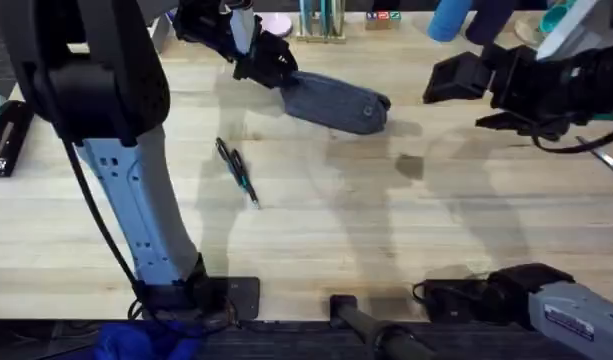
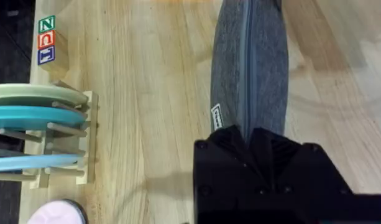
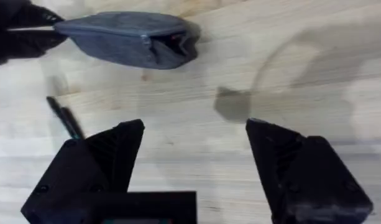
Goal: Unzip the bag, pick up the pens from the table one at a time and place them inside, then zip the bag closed.
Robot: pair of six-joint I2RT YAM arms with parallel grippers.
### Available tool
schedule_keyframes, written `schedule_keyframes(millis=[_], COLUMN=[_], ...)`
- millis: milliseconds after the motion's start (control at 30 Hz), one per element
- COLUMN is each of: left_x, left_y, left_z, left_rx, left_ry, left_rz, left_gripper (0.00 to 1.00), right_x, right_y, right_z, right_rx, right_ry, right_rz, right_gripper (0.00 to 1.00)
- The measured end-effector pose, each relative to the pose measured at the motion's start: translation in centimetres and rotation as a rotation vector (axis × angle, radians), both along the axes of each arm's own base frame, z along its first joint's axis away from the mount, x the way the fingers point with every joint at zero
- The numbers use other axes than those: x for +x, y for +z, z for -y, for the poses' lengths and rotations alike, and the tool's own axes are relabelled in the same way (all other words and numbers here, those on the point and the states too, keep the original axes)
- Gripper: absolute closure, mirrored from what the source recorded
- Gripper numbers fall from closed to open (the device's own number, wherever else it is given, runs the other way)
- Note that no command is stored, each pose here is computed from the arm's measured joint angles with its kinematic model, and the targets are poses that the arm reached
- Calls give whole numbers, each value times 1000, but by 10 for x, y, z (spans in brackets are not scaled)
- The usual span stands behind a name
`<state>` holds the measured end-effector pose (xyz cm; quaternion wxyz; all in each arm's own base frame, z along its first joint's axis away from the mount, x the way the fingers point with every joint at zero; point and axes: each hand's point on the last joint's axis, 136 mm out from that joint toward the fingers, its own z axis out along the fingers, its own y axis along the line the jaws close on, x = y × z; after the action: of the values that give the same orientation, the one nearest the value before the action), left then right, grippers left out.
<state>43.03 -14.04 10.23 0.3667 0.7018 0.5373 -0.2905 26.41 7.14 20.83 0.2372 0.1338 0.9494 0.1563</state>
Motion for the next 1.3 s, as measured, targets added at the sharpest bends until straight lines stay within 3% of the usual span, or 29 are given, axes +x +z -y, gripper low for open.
schedule_keyframes(millis=[400, 933, 1300], left_x=[0, 0, 0], left_y=[0, 0, 0], left_z=[0, 0, 0], left_rx=[0, 0, 0], left_ry=[0, 0, 0], left_rz=[0, 0, 0], left_gripper=[959, 959, 959], right_x=[4, 31, 72], right_y=[-10, -69, -74], right_z=[-40, -92, -116], right_rx=[-22, -126, -130], right_ry=[4, -26, -89], right_rz=[-16, -97, -88], right_gripper=[6, 5, 11])
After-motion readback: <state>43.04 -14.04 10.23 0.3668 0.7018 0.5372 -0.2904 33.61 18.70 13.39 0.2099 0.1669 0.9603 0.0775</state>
